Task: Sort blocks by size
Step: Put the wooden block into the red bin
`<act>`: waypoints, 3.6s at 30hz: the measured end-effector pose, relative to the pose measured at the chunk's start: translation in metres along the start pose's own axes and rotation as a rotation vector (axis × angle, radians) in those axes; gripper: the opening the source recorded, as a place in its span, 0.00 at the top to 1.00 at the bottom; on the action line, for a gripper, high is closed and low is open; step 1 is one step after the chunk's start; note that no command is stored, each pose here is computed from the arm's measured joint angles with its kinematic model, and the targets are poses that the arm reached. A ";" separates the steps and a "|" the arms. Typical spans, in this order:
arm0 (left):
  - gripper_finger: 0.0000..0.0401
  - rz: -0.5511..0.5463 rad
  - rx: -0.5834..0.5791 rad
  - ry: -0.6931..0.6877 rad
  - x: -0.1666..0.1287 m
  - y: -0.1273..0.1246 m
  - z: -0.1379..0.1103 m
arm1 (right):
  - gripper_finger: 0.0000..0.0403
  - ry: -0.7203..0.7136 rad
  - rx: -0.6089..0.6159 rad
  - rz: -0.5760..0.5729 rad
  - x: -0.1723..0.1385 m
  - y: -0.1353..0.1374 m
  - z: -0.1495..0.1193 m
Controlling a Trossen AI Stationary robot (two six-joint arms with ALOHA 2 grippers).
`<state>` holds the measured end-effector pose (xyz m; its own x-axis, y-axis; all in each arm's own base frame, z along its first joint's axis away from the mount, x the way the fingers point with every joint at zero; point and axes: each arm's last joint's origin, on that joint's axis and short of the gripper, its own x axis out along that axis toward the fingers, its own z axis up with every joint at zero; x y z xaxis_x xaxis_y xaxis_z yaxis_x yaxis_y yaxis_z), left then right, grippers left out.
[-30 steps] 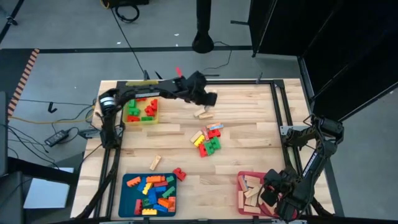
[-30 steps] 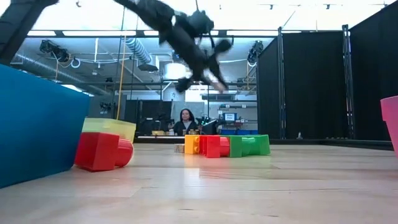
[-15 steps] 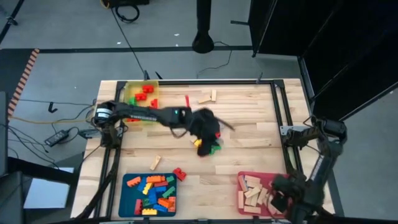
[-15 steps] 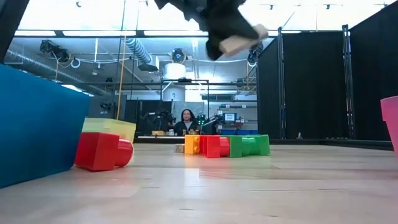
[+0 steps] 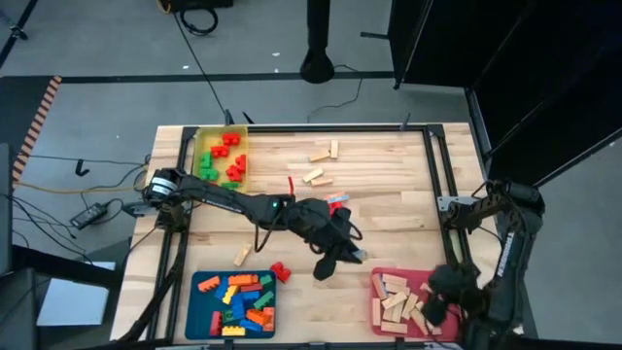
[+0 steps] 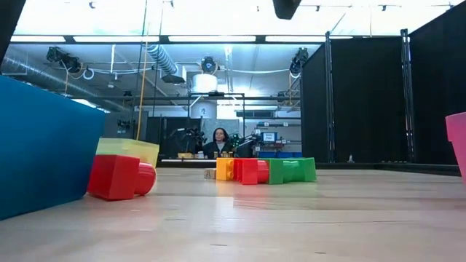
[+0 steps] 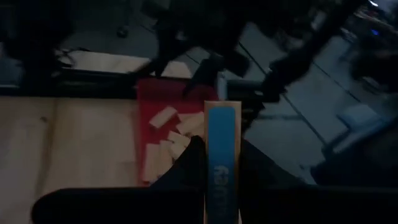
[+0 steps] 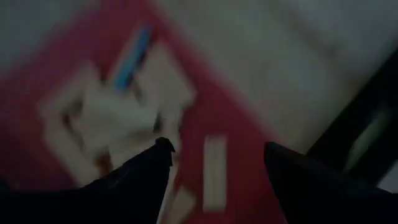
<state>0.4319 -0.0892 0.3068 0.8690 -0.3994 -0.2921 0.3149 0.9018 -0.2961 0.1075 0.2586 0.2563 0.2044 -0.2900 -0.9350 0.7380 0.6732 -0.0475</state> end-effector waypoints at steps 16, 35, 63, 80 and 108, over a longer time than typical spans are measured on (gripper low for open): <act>0.88 0.089 -0.021 -0.007 0.030 0.004 -0.025 | 0.38 -0.279 0.199 0.214 -0.084 -0.104 0.239; 0.68 -0.034 0.075 -0.053 0.157 0.002 -0.057 | 0.39 -0.397 0.141 0.170 -0.102 -0.172 0.253; 0.35 0.659 -0.131 0.718 -0.149 -0.004 -0.001 | 0.39 -0.256 -0.059 0.439 -0.116 -0.173 0.226; 0.35 1.105 -0.841 0.619 -0.164 -0.043 -0.167 | 0.39 -0.289 -0.085 0.399 -0.115 -0.167 0.227; 0.42 1.038 -1.015 0.732 -0.118 -0.028 -0.230 | 0.39 -0.320 -0.119 0.376 -0.115 -0.167 0.228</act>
<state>0.2334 -0.1054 0.1407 0.0848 0.0212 -0.9962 -0.8840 0.4629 -0.0654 0.1072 0.0243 0.4516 0.6425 -0.1939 -0.7413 0.5005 0.8388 0.2144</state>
